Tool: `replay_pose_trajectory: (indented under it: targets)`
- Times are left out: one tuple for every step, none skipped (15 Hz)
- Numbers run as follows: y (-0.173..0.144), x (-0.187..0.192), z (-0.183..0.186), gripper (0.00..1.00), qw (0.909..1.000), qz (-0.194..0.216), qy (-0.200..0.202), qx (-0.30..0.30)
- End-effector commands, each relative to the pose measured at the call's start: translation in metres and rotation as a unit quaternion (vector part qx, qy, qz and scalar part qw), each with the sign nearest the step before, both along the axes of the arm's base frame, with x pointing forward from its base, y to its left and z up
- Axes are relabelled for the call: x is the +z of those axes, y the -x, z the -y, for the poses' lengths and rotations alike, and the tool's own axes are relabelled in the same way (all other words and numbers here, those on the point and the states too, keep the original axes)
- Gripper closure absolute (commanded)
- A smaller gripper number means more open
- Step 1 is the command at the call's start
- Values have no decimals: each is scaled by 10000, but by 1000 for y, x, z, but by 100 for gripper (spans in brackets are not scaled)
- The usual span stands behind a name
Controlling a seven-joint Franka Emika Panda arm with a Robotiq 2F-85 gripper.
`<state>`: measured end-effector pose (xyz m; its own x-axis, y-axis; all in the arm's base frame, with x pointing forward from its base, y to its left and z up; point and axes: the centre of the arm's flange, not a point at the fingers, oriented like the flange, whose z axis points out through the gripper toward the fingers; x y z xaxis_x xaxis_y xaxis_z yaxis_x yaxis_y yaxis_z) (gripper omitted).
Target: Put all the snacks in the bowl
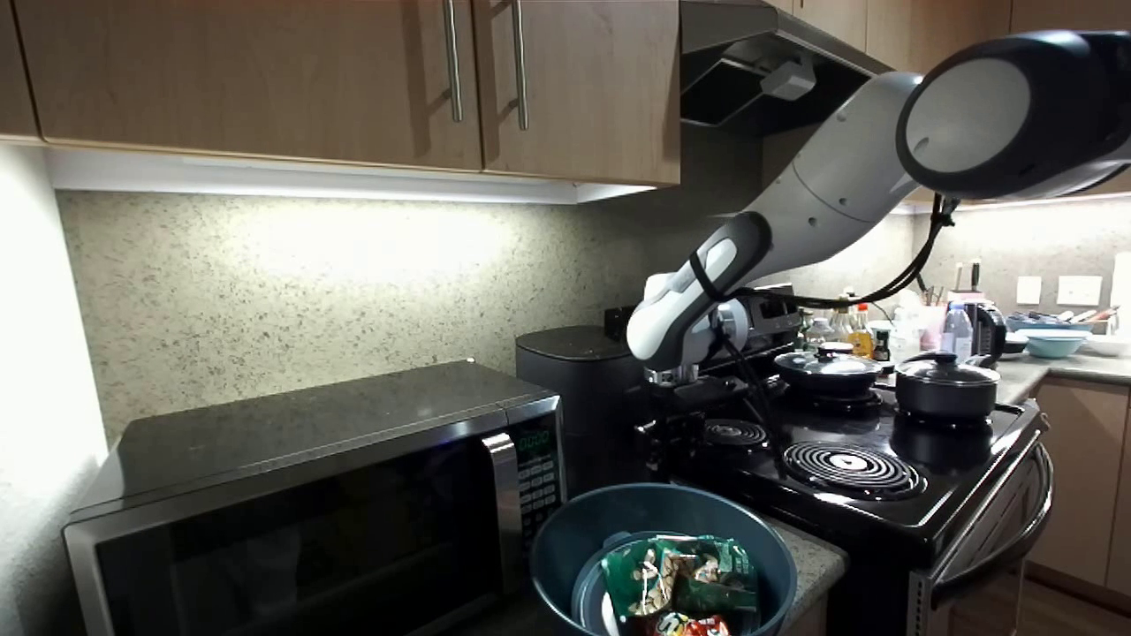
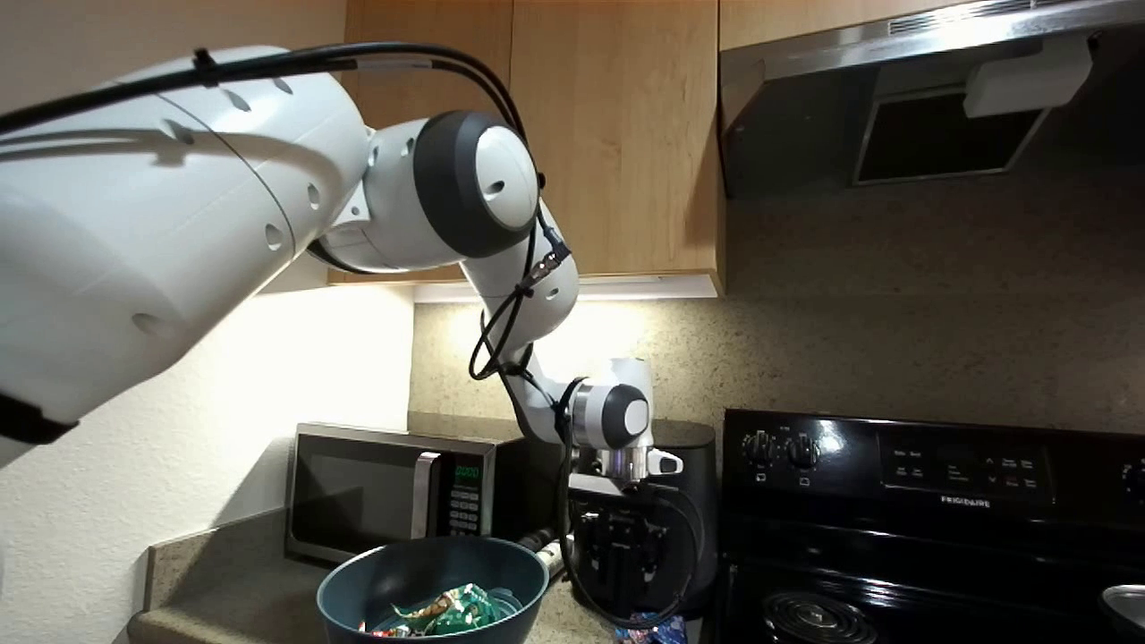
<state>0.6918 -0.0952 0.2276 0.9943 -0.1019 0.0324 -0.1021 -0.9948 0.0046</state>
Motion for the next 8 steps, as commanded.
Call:
replay_pose_trajectory:
  targets:
    - [-19, -24, 6, 1, 9999, 130, -27, 96]
    - [-22, -29, 6, 0, 9999, 143, -20, 93]
    - [-25, -35, 7, 0, 9998, 156, -11, 91]
    - [-25, -40, 6, 0, 9999, 124, -12, 110]
    - [-26, -43, 7, 0, 9999, 102, -10, 108]
    - [-25, -46, 7, 0, 9999, 69, -13, 94]
    - [-24, -48, 8, 0, 10000, 45, -4, 75]
    - [-24, -48, 10, 0, 10000, 22, 5, 42]
